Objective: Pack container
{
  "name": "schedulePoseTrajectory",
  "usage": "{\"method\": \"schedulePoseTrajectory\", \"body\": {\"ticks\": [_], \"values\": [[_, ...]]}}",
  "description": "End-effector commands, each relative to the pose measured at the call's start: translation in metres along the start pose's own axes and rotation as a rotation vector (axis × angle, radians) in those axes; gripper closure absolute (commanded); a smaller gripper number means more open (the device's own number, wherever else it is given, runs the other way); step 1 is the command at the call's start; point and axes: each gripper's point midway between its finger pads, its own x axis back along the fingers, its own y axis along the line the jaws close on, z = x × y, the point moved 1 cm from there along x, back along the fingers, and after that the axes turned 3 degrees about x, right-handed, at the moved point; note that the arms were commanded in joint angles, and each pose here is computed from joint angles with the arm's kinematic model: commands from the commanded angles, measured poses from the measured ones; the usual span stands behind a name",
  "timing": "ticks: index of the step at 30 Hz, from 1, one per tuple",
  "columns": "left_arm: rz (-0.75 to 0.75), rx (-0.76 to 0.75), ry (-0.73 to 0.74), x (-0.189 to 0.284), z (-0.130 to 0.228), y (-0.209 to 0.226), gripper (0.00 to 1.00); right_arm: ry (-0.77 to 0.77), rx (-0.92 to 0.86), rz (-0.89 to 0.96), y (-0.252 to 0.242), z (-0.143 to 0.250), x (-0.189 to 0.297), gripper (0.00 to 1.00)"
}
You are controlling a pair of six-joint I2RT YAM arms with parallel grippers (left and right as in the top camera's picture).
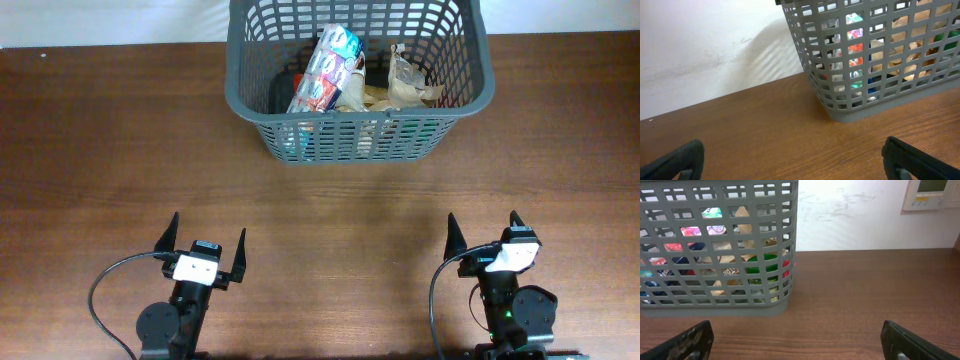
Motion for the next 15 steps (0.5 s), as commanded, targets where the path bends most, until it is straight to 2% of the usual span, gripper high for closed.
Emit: {"method": "schedulePoseTrajectory", "body": {"ticks": [1,15], "values": [[-0.010,0.009,0.001,0.0000,0.0027,0.0018,0.01,0.002,0.011,-0.008,0.0021,0.0019,0.0003,0.01],[-0.010,0.009,0.001,0.0000,0.0027,0.0018,0.01,0.002,0.011,-0.008,0.0021,0.0019,0.0003,0.01]]}}
